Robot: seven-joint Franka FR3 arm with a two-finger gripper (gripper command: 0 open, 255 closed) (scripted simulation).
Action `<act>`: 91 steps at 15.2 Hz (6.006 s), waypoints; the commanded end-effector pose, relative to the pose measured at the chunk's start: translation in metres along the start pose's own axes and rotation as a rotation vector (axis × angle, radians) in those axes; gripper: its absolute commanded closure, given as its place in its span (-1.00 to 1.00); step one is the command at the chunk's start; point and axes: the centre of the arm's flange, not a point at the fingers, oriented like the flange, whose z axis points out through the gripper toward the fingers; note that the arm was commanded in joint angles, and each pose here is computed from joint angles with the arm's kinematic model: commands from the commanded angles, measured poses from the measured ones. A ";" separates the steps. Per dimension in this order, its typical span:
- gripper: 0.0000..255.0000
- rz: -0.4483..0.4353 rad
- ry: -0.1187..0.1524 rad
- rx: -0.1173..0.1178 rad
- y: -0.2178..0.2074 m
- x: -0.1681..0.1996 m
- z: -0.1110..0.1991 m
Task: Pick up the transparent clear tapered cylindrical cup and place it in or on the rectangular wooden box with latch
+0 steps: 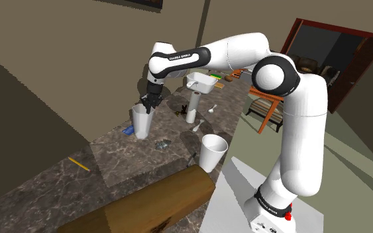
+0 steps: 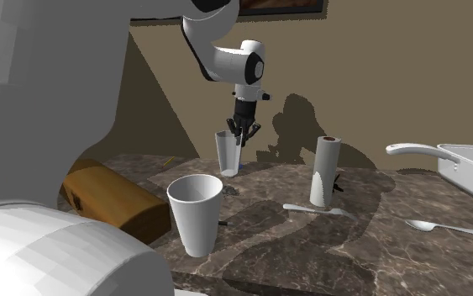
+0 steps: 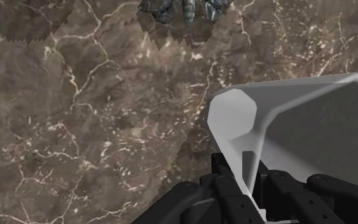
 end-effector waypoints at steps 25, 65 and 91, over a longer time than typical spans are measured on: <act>1.00 0.000 0.000 0.000 -0.016 0.000 -0.126; 1.00 0.000 0.000 0.000 -0.228 -0.352 -0.201; 1.00 0.000 0.000 0.000 -0.226 -0.374 -0.077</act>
